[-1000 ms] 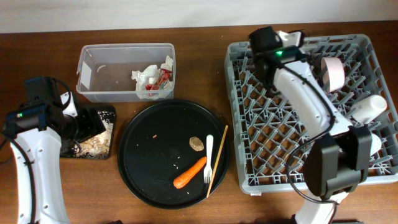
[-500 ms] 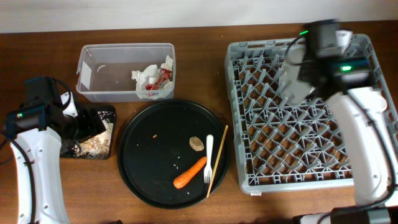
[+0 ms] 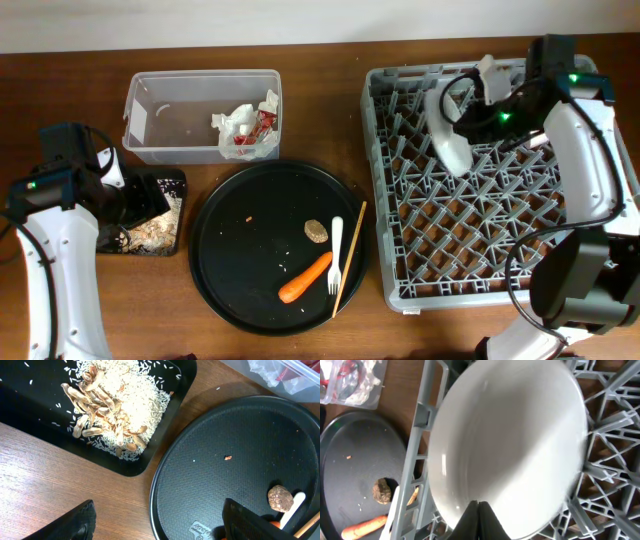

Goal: Sort waste into correct bins and load items into the dishwasher rack
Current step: 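Stand the plate upright in the rack's back row and release, then grasp the orange carrot with the left gripper and drop it on baking tray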

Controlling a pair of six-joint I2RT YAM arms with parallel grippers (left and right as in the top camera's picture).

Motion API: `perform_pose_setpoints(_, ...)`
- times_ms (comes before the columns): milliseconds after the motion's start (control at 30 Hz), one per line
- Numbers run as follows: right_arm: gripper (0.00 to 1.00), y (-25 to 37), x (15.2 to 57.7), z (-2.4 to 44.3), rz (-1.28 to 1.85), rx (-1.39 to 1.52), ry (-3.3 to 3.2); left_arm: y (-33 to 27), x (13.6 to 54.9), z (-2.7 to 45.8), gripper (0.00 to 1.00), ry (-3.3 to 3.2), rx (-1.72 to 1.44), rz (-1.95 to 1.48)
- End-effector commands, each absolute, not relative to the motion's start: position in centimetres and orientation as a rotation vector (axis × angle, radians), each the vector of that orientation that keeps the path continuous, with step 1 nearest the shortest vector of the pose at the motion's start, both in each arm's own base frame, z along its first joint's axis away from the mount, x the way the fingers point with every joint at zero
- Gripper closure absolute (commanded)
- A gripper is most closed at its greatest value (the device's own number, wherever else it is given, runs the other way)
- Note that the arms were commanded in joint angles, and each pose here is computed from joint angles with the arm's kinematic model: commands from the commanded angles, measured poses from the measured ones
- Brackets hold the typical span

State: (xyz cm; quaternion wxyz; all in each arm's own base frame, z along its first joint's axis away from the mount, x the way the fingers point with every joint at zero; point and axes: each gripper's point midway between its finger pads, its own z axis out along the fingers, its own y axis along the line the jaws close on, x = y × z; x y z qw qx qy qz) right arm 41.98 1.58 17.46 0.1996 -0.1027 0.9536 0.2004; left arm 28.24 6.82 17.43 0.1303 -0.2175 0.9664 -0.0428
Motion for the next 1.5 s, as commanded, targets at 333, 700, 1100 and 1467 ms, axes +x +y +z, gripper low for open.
perform_pose_setpoints(333,0.83,-2.6,30.1,26.9,0.065,0.442,2.758,6.7,28.5,17.7,0.13,2.796,-0.611,-0.136)
perform_pose_setpoints(700,0.64,1.7,22.3,18.3,0.107,0.569,2.887,-13.0,27.9,14.2,0.08,2.943,0.445,-0.265)
perform_pose_setpoints(1100,0.60,1.1,22.1,18.2,0.057,0.574,2.884,-18.2,19.6,0.9,0.17,3.281,1.048,0.060)
perform_pose_setpoints(1467,0.60,1.1,22.1,18.2,0.057,0.573,2.884,-15.9,21.7,1.1,0.99,3.214,0.973,0.323)
